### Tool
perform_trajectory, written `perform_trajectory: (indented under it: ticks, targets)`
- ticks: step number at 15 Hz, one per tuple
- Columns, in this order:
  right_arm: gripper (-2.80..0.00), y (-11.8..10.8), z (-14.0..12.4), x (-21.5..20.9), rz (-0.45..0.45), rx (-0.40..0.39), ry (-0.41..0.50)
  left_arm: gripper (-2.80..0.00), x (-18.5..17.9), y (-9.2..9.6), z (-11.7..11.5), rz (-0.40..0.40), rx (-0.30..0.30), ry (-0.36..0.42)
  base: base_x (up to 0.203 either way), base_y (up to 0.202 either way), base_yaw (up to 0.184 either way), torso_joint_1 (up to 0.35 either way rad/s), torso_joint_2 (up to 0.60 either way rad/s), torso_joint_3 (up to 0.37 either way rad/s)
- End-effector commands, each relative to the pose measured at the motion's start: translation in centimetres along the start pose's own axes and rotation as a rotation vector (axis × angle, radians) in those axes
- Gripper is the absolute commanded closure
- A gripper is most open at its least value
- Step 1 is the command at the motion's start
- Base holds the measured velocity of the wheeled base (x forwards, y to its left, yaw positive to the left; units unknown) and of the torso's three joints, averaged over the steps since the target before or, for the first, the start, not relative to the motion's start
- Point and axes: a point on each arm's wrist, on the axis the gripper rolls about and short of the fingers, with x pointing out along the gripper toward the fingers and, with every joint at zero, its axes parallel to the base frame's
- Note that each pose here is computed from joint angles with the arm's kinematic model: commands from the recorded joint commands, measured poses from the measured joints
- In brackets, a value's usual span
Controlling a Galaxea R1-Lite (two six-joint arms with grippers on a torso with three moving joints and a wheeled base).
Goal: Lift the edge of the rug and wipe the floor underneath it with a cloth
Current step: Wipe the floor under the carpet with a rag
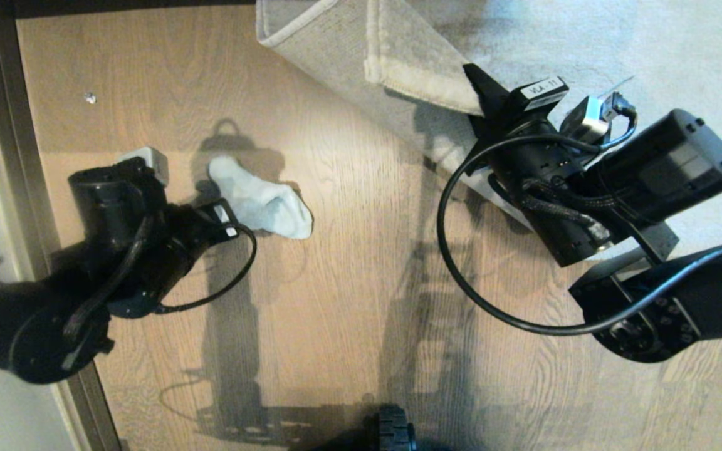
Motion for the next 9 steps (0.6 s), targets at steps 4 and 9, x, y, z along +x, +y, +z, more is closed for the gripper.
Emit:
perform_trajectory:
  ticks: [4,9]
  targets:
    - [0.00,0.4,0.1,0.0,0.043,0.010,-0.013,0.00,-8.7,-6.1,-2.5,-0.347,0.041,0.101,0.000,0.000,0.000,0.000,0.00,0.000]
    - [0.00,0.4,0.1,0.0,0.042,0.010,-0.014,0.00,-9.7,-9.9,-6.4,-0.437,0.113,0.200,0.000,0.000,0.000,0.000,0.00,0.000]
